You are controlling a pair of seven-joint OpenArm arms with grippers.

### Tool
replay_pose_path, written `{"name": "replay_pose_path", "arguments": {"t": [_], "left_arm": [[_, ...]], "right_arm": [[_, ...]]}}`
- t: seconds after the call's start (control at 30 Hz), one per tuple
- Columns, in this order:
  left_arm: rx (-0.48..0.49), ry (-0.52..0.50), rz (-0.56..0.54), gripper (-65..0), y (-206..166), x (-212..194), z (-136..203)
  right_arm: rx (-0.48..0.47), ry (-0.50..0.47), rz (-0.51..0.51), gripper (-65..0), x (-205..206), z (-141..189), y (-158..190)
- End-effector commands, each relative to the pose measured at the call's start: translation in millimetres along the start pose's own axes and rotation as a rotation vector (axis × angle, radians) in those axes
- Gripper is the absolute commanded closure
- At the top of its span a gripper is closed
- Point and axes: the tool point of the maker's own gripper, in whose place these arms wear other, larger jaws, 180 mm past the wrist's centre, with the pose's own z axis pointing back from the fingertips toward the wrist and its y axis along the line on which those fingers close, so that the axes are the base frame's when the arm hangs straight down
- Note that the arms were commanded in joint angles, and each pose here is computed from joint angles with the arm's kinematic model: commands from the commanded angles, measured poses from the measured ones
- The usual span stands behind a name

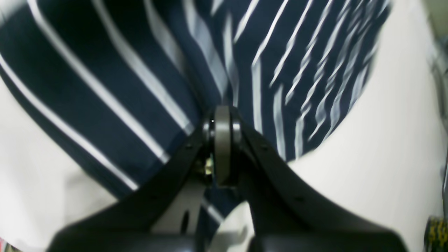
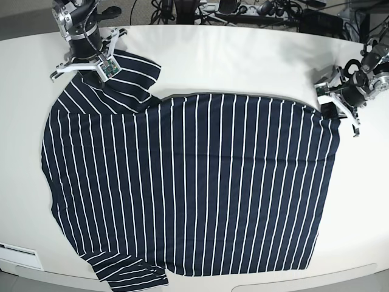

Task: Fold the T-shirt properly
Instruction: 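Drag the grasped shoulder edge toward the robot base with both grippers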

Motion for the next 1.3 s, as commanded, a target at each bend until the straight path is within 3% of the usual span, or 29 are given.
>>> {"name": "replay_pose_path", "arguments": {"t": [0.0, 0.1, 0.2, 0.33, 0.4, 0.87, 0.93, 1.0, 1.03, 1.13, 1.27], "left_arm": [[-0.058, 0.042, -0.018, 0.0, -11, -10, 3], [-0.053, 0.048, -0.022, 0.0, -8, -8, 4], [-0.053, 0.046, -0.022, 0.0, -8, -8, 4], [-0.053, 0.046, -0.022, 0.0, -9, -8, 4], [-0.053, 0.046, -0.022, 0.0, -8, -8, 4], [-0.053, 0.046, -0.022, 0.0, -9, -8, 4], [-0.053, 0.046, -0.021, 0.0, -9, -8, 4], [-0.053, 0.046, -0.022, 0.0, -8, -8, 4], [-0.052, 0.046, -0.022, 0.0, -8, -8, 4], [-0.049, 0.046, -0.031, 0.0, -8, -7, 4], [0.054, 0.042, -0.063, 0.0, 15, 4, 7]], "right_arm": [[-0.039, -0.039, 0.012, 0.0, 11, 8, -10], [-0.027, -0.045, 0.002, 0.0, 16, 20, -9], [0.084, -0.005, -0.017, -0.2, 6, 26, 14], [0.308, 0.027, -0.063, -32.3, -3, 40, 59], [0.320, 0.031, -0.062, -36.3, -4, 42, 62], [0.285, 0.204, -0.039, -36.0, -73, -3, 64], [0.276, 0.206, -0.033, -28.7, -74, -8, 61], [0.257, 0.200, -0.016, -6.5, -72, -11, 56], [0.242, 0.200, -0.009, 0.0, -72, -11, 53], [0.161, 0.185, 0.025, 0.0, -65, -13, 37], [0.036, 0.139, 0.056, 0.0, -44, -7, 5]]}}
